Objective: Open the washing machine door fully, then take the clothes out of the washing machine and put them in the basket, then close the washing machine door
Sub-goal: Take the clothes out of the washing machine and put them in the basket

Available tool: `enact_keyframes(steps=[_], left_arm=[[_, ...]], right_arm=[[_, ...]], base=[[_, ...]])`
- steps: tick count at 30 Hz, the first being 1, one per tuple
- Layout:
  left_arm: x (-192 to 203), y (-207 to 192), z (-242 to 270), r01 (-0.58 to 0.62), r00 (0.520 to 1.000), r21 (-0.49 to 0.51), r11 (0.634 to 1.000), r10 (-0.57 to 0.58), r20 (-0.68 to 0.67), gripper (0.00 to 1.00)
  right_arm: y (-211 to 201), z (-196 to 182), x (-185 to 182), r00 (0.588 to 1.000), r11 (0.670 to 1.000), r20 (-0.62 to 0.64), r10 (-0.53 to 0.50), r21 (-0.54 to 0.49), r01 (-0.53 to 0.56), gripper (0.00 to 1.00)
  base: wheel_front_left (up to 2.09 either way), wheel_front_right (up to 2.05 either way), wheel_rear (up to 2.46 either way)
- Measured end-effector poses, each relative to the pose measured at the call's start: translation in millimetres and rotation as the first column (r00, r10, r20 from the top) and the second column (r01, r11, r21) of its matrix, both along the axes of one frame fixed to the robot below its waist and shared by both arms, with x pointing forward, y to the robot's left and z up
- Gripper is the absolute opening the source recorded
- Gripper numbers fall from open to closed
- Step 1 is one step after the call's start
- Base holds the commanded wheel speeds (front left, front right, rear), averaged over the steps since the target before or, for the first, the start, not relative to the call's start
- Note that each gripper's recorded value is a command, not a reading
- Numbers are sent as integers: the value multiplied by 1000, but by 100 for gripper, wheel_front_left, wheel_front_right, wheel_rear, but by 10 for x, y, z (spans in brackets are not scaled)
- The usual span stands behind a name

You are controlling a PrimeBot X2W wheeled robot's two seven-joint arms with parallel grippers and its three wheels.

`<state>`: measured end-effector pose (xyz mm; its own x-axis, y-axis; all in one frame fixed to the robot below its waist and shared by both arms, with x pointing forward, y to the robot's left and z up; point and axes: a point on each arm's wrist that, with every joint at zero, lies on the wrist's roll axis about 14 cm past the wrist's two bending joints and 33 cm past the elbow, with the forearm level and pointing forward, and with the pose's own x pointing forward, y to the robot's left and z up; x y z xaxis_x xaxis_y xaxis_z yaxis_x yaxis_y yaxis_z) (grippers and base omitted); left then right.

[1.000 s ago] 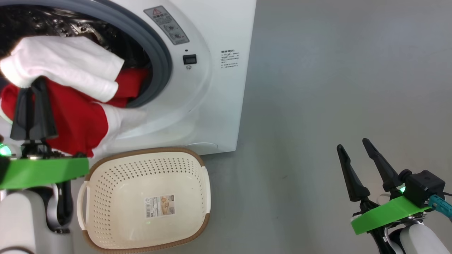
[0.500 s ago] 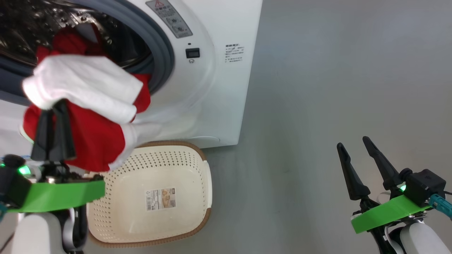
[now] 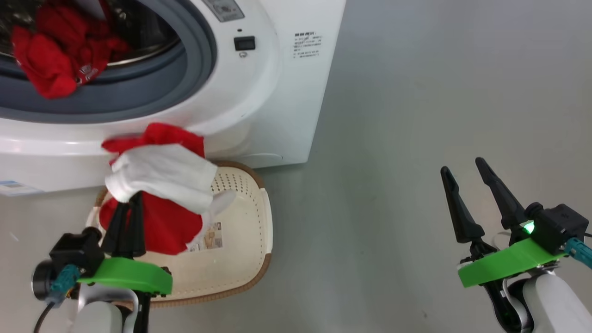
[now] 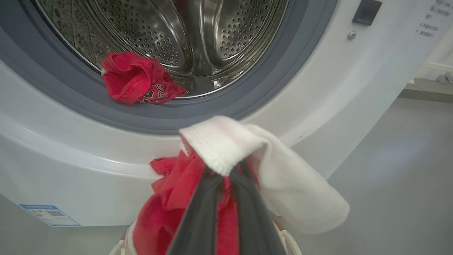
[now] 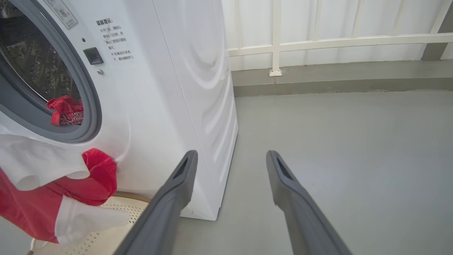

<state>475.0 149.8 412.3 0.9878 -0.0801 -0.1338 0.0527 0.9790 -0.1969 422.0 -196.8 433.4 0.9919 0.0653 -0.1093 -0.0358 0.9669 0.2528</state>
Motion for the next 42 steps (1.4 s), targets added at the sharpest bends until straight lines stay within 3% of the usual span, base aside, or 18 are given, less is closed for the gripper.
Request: enact_keyframes(steps=[9, 18, 31, 38, 40, 42], left_arm=[[59, -71, -778, 24, 976, 19, 1000, -19, -218, 0], [75, -178, -1519, 92, 908, 42, 995, -67, -413, 0], [43, -369, -2345, 170, 796, 29, 985, -120, -593, 0], [41, -412, -2516, 179, 773, 18, 984, -129, -621, 0], [22, -389, -2531, 168, 768, 15, 986, -121, -628, 31], [20, -375, -2518, 165, 769, 16, 986, -118, -628, 48]], right_arm=[[27, -189, 192, 1000, 1000, -30, 5, 4, -5, 100], [95, -485, 350, 997, 1000, -82, 17, 16, -15, 100], [25, -925, 448, 986, 1000, -164, -4, 6, 5, 100], [-26, -1054, 406, 980, 1000, -197, -17, -4, 17, 100], [-24, -1056, 408, 980, 1000, -197, -17, -4, 16, 100], [-12, -1042, 426, 981, 1000, -191, -13, -1, 13, 100]], base=[[0, 0, 0], [0, 0, 0], [0, 0, 0], [0, 0, 0], [0, 0, 0], [0, 0, 0]])
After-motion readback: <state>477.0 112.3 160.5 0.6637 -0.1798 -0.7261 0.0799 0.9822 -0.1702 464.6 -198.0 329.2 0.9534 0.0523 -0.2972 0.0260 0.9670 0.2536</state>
